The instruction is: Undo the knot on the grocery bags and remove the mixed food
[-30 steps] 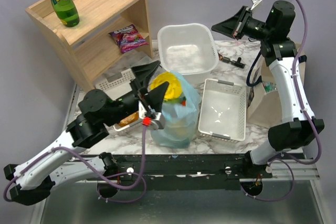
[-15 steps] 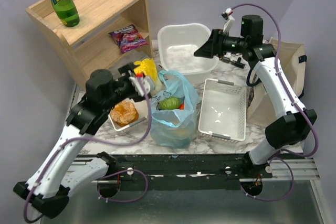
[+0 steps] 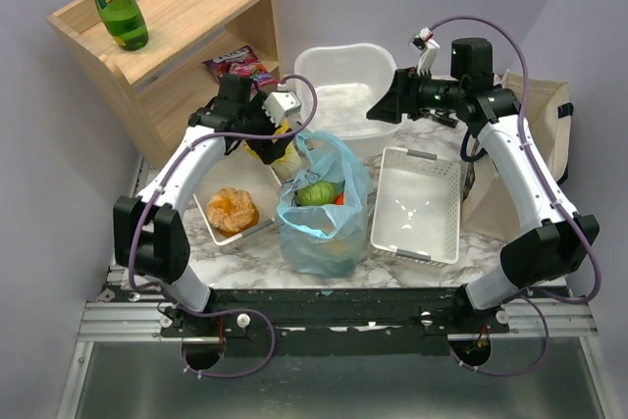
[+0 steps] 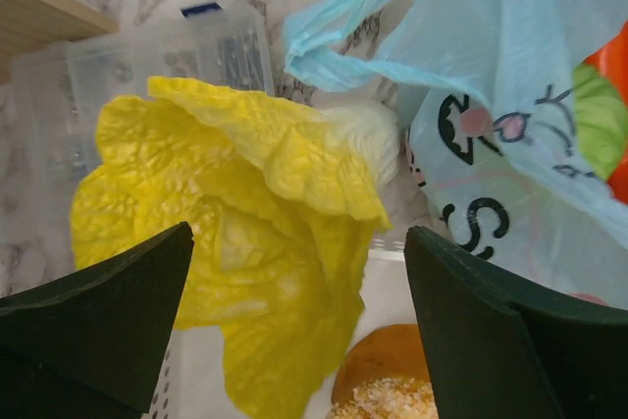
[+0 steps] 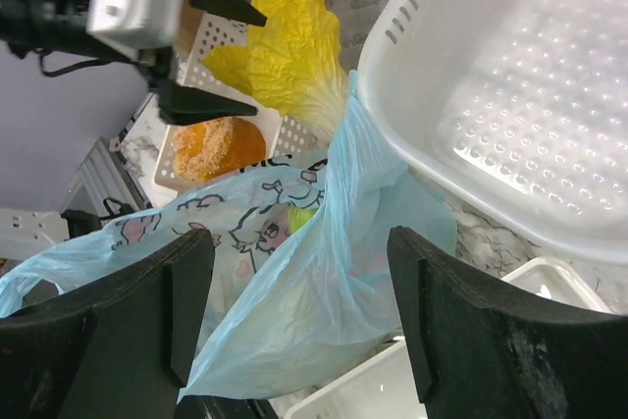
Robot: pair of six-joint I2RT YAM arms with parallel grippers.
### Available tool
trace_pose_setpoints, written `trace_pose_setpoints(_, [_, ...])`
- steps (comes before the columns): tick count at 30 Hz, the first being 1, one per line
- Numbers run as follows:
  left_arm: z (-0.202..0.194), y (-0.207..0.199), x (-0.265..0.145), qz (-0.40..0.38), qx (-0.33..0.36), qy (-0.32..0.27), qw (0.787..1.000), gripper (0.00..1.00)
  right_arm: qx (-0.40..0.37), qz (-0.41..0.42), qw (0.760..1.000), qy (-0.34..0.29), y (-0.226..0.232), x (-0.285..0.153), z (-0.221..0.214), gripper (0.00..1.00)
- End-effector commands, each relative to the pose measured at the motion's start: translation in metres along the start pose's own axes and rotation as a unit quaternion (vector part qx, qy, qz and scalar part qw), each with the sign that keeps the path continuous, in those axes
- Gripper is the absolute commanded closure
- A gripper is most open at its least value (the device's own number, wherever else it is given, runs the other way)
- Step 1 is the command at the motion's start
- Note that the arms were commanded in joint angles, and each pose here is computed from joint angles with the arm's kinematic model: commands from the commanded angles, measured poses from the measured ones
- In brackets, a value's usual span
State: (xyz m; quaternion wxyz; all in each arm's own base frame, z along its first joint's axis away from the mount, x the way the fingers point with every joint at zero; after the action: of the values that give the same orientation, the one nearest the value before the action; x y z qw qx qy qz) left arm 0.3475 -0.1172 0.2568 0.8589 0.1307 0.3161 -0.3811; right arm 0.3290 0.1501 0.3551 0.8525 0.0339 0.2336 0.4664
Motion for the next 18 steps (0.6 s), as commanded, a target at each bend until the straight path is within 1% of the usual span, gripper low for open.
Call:
trace_pose_setpoints(1, [-0.015,0.008,0.024,-0.02,-0.004,0.046,0.999,0.28,-0.02,-0.02,1.0,0.001,0.007,-0.014,-0.001,0.22])
trace_pose_setpoints(2, [-0.015,0.01,0.027,-0.018,-0.008,0.055,0.998,0.41,-0.02,-0.018,1.0,0.001,0.008,-0.015,-0.001,0.22])
trace_pose_setpoints(5, [-0.013,0.009,0.023,-0.027,-0.015,0.07,0.997,0.62,-0.024,-0.016,1.0,0.003,0.009,-0.016,-0.003,0.22])
trace_pose_setpoints(7, [-0.007,0.004,0.012,-0.034,-0.019,0.069,0.997,0.81,-0.026,-0.018,0.999,0.004,0.008,-0.016,-0.003,0.22])
trace_pose_setpoints(8, [-0.001,0.001,0.004,-0.035,-0.02,0.062,0.997,0.95,-0.028,-0.019,0.999,0.004,0.008,-0.017,-0.003,0.22])
trace_pose_setpoints(9, [0.006,-0.001,-0.006,-0.034,-0.02,0.054,0.998,1.0,-0.03,-0.021,0.999,0.004,0.008,-0.017,-0.003,0.22])
trace_pose_setpoints(14, [0.053,-0.013,-0.067,-0.001,-0.011,-0.011,1.0,1.0,-0.032,-0.021,0.999,0.002,0.009,-0.018,-0.002,0.22])
trace_pose_setpoints(18, [0.1,-0.024,-0.116,0.03,0.031,-0.08,0.996,1.0,-0.032,-0.017,0.999,0.002,0.009,-0.017,-0.004,0.22])
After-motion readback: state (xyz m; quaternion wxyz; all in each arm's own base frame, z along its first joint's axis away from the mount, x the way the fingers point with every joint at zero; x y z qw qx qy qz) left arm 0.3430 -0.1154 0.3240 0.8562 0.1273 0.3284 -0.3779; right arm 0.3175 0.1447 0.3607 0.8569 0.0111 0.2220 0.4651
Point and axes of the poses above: each gripper's point midway between its finger pads, its own x axis out along the fingers, its own y axis along the line the jaws close on, z = x × y, the point moved 8 cm from there along -x, back along the fingers, and after that the axes turned 13 degrees about -x, right-handed, at the moved point
